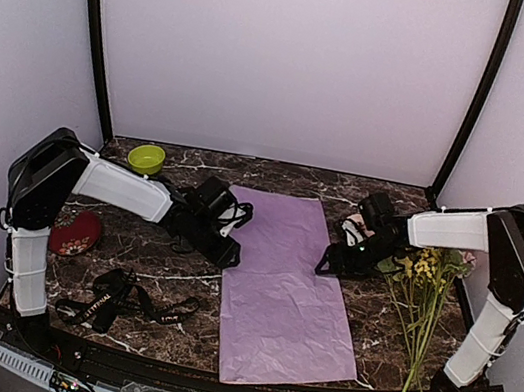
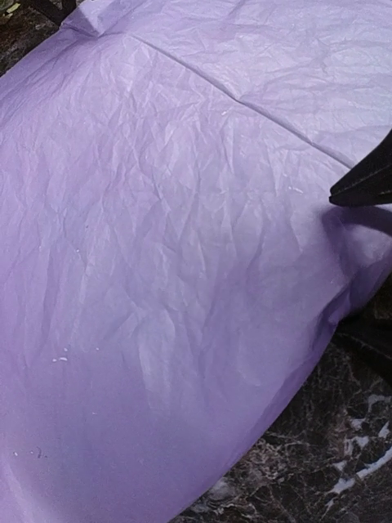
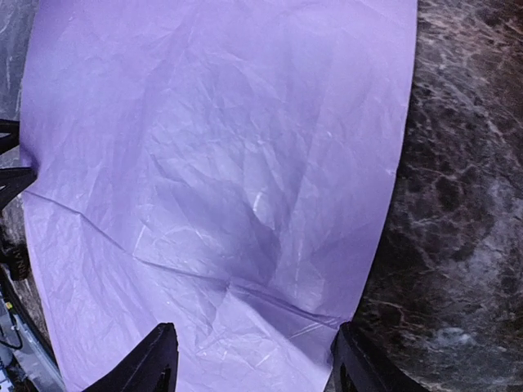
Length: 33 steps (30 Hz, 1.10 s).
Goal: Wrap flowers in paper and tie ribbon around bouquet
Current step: Pick up the folded wrapping paper from the center of the board.
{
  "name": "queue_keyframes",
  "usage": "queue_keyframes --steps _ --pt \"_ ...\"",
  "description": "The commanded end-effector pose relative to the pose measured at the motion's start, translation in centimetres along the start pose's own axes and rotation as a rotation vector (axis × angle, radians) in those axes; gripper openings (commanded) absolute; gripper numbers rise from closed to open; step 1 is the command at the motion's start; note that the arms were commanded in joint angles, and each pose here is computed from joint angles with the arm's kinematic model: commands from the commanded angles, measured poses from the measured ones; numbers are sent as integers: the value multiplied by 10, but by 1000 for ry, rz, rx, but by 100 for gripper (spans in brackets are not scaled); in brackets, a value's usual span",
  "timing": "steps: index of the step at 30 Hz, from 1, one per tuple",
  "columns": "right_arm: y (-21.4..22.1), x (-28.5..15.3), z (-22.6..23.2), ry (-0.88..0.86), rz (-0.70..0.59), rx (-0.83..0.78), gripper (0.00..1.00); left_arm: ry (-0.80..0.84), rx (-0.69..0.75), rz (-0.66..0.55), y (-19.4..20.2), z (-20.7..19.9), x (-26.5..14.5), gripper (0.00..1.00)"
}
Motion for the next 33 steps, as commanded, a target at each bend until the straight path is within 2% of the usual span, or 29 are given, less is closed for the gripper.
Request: queue_keyframes --steps 1,8,12,21,33 --pt "-1 -5 12 -174 1 20 62 -7 3 75 20 -1 10 48" --pt "-2 -9 21 -271 1 39 51 -18 7 90 25 0 12 47" --pt "-2 -12 24 -312 -2 42 49 -22 11 94 26 1 13 47" --pt "-2 -13 3 -128 -51 67 48 -24 16 104 28 1 14 46" --pt "10 -6 -12 -152 -28 113 46 -37 16 133 39 2 17 46"
Point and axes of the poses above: each gripper's point midway between its finger pads, its own x axis out along the fingers, its own z axis along the line the jaws close on, y = z × x, the point moved 10 cm from there along -x, back along the fingers, and after that the axes turned 15 degrees about x, right-handed, at the moved point
